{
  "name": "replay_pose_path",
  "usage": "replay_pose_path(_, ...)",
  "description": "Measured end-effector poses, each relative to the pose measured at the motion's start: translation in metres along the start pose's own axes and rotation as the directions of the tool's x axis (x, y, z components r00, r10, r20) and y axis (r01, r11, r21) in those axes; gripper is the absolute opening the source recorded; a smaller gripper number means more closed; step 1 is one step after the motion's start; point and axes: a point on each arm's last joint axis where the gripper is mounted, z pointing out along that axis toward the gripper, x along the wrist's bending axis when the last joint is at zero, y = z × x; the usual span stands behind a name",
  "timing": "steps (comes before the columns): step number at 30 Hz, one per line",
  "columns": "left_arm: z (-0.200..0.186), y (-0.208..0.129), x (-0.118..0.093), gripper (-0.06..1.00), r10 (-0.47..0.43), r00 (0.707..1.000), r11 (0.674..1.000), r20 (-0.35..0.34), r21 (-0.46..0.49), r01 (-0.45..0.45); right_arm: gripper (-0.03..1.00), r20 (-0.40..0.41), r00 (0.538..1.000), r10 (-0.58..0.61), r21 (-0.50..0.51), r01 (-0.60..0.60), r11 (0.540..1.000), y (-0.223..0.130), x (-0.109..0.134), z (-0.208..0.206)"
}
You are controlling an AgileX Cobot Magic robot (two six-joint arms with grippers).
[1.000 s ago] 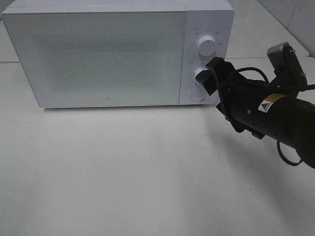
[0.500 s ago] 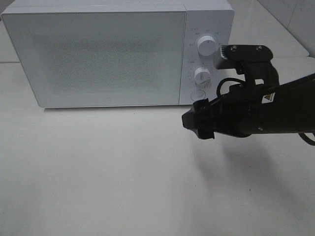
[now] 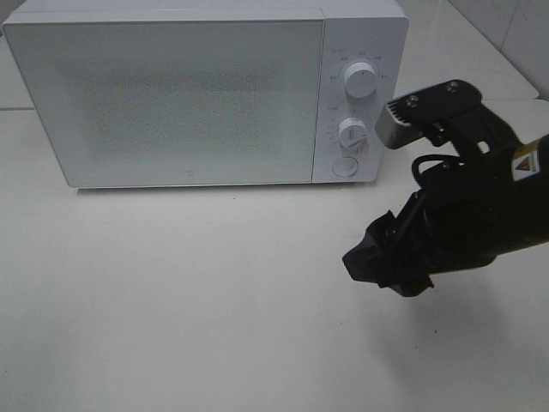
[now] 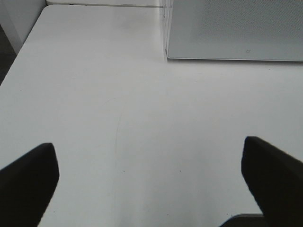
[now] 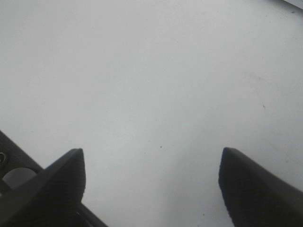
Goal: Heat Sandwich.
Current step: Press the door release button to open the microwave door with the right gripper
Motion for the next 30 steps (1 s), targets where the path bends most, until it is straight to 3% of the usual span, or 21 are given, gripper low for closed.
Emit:
replay_pose_path(15,0.0,0.0,0.0,0.97,0.0,1.0,1.0,0.0,0.0,0.0,0.72,-0.062,0.995,-0.077,-0.011,0.077,0.997,-0.031,0.014,-0.078)
replay_pose_path(24,0.0,0.0,0.0,0.97,0.0,1.0,1.0,0.0,0.0,0.0,0.72,0.032,0.998,-0.05,-0.006,0.051,0.999,-0.065,0.01,-0.121)
replay_pose_path(30,0.0,0.0,0.0,0.97,0.0,1.0,1.0,0.0,0.0,0.0,0.72,0.121,0.992,0.037,-0.003,-0.037,0.999,-0.089,0.003,-0.142)
